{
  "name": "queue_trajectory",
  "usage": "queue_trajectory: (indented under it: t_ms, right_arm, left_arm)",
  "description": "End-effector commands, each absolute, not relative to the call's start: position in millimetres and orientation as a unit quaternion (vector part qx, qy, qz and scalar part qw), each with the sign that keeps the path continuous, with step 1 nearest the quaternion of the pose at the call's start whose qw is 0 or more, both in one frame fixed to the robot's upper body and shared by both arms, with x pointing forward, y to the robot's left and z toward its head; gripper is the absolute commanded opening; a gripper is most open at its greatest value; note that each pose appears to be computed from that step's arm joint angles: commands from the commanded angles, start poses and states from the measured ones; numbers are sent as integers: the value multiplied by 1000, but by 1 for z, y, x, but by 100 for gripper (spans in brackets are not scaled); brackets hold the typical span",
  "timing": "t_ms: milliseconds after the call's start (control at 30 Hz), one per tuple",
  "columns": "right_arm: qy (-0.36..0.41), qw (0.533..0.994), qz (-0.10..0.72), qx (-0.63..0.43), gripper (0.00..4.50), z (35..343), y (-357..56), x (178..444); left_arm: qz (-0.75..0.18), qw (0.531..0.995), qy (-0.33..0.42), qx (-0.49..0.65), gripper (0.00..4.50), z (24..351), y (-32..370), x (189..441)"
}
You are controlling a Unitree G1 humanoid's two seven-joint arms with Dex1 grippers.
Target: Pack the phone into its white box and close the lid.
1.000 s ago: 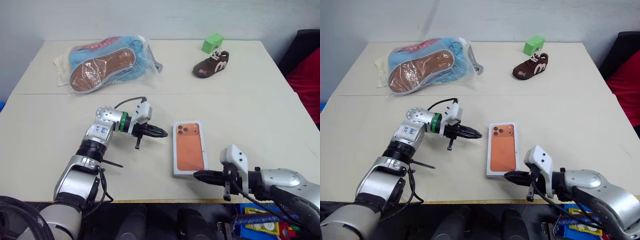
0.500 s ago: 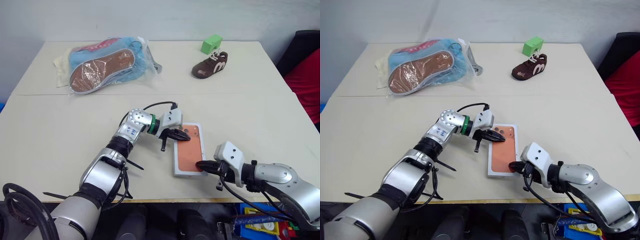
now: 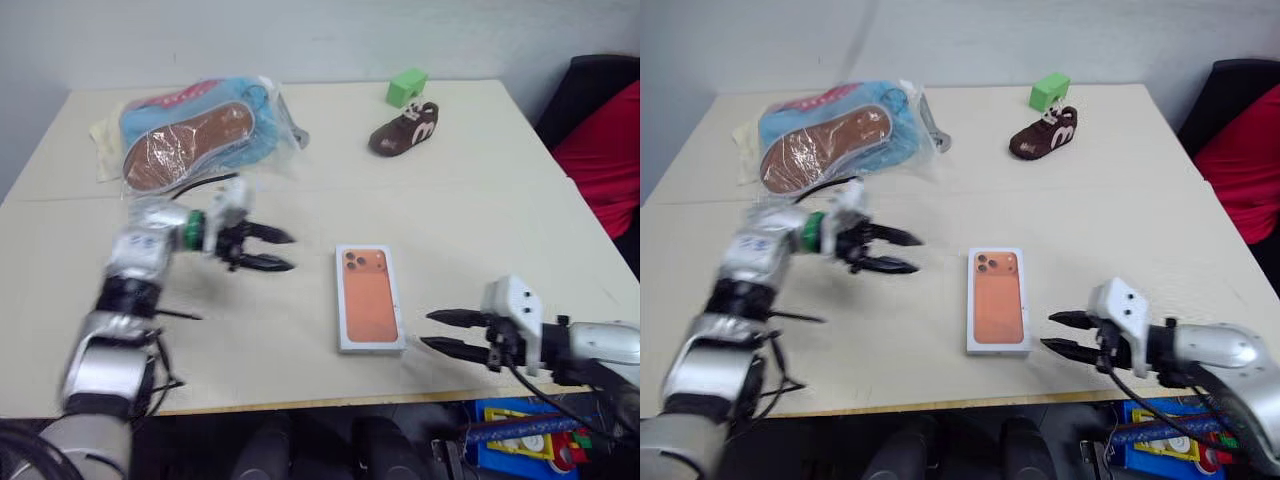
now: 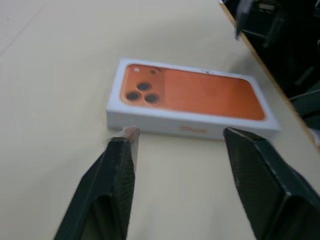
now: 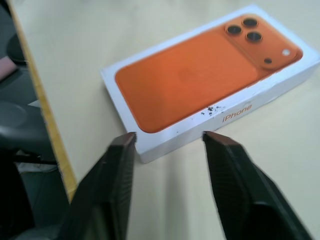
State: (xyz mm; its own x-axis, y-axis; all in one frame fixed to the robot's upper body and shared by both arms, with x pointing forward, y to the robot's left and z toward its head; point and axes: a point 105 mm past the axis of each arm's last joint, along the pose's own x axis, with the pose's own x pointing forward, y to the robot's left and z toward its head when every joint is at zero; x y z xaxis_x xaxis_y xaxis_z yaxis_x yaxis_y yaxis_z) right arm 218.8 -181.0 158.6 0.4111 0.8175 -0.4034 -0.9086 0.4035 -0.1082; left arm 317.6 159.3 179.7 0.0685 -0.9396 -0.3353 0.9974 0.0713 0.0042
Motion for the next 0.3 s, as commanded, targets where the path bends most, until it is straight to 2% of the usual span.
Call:
queue_trajectory:
  t_ms: [33,67,133,167,300]
  right_arm:
    - [132,830,518,-161,340,199,-218,219]
    - [135,830,516,-163,373,204,-226,219]
    - [135,838,499,-178,436,214,-247,221]
    - [135,841,491,-183,448,217,-254,223]
    - [142,837,494,-188,448,215,-263,225]
  left_arm:
    - [-660,725,164,108,416,199,201,264]
    - [-652,730,174,108,443,200,207,256]
    - [-619,757,179,109,450,204,219,243]
    - [-608,765,178,110,450,205,222,240]
    - [-591,783,156,113,450,204,219,237]
